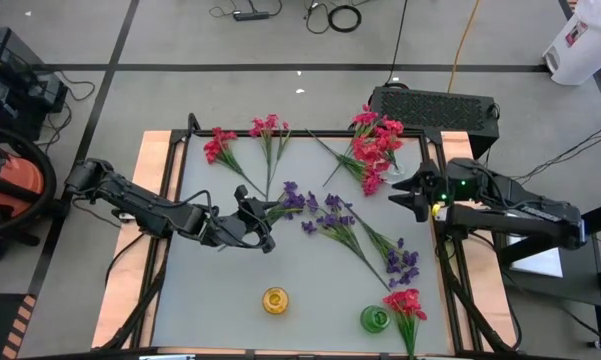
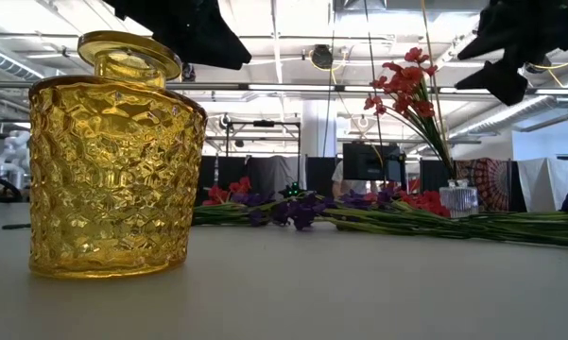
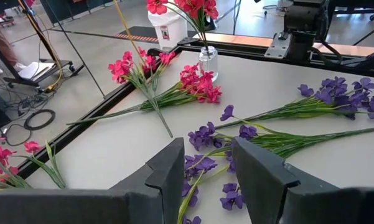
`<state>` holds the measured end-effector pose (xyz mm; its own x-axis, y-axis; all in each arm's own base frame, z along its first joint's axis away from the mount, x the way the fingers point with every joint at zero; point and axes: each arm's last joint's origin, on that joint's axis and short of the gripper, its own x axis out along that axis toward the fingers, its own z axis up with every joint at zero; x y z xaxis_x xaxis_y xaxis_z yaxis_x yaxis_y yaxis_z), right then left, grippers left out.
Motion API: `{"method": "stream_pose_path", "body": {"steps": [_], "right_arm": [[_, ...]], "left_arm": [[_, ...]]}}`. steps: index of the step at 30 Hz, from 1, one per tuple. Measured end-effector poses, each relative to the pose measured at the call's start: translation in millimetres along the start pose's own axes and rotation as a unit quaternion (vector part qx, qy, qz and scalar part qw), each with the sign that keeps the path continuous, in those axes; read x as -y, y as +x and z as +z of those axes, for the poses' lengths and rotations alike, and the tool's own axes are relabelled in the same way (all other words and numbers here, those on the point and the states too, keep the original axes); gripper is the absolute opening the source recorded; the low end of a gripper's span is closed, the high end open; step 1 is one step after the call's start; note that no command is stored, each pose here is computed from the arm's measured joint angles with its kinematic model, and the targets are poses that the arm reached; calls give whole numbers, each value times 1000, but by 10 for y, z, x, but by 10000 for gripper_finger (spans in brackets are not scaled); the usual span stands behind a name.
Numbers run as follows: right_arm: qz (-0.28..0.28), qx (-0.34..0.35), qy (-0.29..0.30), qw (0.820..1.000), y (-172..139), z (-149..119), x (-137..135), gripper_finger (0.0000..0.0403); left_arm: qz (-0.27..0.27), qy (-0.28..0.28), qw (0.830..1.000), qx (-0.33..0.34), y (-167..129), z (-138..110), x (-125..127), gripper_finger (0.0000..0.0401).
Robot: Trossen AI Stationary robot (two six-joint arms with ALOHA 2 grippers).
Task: Sort flowers into vase by color
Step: Put the bottom red flower into the transparent vase
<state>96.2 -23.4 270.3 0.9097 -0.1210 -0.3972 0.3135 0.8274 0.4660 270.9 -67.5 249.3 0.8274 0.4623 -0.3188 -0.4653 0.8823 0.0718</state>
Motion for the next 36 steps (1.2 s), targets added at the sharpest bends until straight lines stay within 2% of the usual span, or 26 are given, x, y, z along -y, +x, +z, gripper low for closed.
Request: {"method": "stream_pose_path", "body": {"steps": [10, 21, 36], "right_arm": [[74, -28, -20, 997, 211, 7, -219, 249], [47, -88, -17, 995, 458, -143, -368, 249], [77, -127, 33, 988, 389, -376, -648, 249]], "left_arm": [[0, 0, 1000, 0, 0, 0, 0, 144], [0, 0, 1000, 0, 0, 0, 0, 144], [0, 1, 1000, 0, 0, 0, 0, 144]]}}
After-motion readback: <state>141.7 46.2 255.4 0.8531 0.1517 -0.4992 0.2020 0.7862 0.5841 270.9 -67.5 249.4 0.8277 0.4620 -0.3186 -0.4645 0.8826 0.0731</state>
